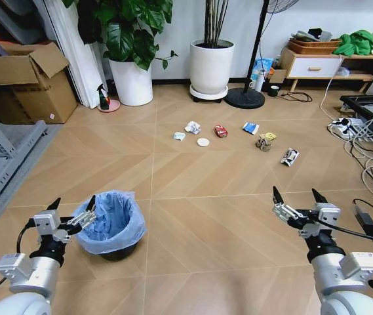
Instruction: Pick up the trash bin and place the garbage on the floor into it.
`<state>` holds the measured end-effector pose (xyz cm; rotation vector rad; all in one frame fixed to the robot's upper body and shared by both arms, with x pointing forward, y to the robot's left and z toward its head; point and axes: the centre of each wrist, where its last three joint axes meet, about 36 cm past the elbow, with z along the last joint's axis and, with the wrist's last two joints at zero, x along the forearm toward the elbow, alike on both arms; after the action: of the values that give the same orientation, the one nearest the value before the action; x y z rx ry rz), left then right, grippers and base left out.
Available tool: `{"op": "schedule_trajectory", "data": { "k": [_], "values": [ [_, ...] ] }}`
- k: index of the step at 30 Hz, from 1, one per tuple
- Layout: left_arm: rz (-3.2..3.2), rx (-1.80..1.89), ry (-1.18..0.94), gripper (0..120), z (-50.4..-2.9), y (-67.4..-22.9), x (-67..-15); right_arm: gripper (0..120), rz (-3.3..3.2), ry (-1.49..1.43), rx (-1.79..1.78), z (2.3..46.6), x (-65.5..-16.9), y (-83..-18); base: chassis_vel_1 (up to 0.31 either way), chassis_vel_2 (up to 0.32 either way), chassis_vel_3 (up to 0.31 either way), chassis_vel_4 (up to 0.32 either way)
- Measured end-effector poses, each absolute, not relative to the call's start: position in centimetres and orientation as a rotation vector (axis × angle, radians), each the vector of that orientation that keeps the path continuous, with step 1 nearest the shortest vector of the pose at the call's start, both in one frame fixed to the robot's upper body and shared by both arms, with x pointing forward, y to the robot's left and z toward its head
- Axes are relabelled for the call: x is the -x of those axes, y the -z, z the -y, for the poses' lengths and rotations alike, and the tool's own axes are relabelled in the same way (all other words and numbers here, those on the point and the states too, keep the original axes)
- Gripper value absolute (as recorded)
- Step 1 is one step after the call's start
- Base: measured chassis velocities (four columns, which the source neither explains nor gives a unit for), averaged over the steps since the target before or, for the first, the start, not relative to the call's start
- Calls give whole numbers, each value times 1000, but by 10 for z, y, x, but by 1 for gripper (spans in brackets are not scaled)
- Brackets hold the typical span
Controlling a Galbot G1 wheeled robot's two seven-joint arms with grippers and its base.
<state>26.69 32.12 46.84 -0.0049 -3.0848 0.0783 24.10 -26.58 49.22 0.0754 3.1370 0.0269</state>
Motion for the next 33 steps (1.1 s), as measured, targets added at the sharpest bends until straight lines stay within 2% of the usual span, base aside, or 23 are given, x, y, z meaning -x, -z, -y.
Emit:
{"op": "schedule_trajectory", "data": {
  "k": [16, 33],
  "values": [
    [3043, 31, -56, 100, -330, -468, -274, 100, -3135, -20, -77, 266, -241, -495, 0, 0, 0, 0],
    [2843, 23, -29, 100, -367, -455, -317, 100, -3140, -15, -68, 267, -243, -491, 0, 0, 0, 0]
  ]
}}
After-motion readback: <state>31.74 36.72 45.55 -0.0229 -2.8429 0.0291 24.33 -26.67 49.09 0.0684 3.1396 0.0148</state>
